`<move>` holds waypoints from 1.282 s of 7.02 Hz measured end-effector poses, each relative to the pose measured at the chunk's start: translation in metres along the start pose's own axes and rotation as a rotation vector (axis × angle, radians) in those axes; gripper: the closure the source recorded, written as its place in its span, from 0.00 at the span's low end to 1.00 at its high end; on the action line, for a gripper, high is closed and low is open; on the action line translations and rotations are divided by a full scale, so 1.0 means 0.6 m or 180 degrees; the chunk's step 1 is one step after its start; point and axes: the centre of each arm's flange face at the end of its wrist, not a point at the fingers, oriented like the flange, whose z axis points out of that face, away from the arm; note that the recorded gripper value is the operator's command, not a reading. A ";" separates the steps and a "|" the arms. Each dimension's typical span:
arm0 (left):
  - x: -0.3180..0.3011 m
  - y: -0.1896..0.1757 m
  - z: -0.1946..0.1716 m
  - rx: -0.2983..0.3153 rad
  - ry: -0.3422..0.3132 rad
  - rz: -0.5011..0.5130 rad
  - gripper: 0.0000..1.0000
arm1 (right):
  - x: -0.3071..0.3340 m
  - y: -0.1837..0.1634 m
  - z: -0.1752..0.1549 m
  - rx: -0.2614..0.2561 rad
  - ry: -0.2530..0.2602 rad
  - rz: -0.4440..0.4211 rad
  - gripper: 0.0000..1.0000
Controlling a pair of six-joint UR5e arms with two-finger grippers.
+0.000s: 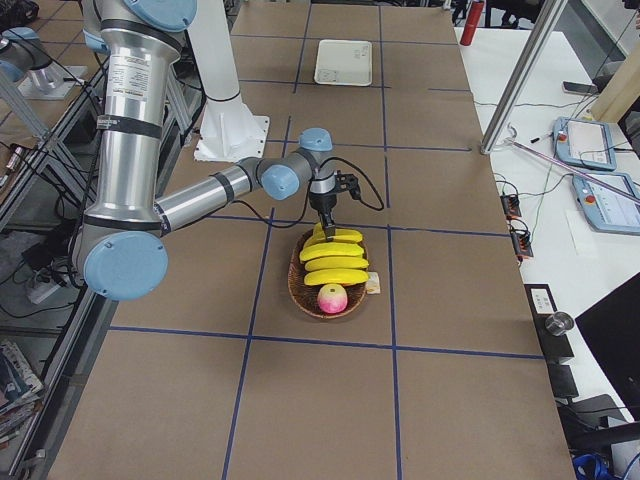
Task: Transfer all bananas from basket to plate
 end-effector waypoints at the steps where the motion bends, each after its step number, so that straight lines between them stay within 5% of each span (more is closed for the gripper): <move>1: 0.000 0.000 0.000 -0.0001 0.0002 0.0000 0.00 | -0.001 0.000 0.002 -0.0005 0.0000 -0.0005 0.40; 5: -0.001 0.000 0.002 -0.0007 0.0003 -0.0006 0.00 | 0.002 0.003 0.010 -0.0035 0.0019 0.0001 0.50; 8: -0.002 -0.001 0.003 -0.0005 0.0003 -0.0006 0.00 | 0.004 0.003 0.010 -0.0039 0.0023 0.0007 0.94; 9: -0.002 -0.001 0.003 -0.0004 0.0005 -0.0005 0.00 | 0.004 0.003 0.008 -0.0036 0.0012 0.0007 0.99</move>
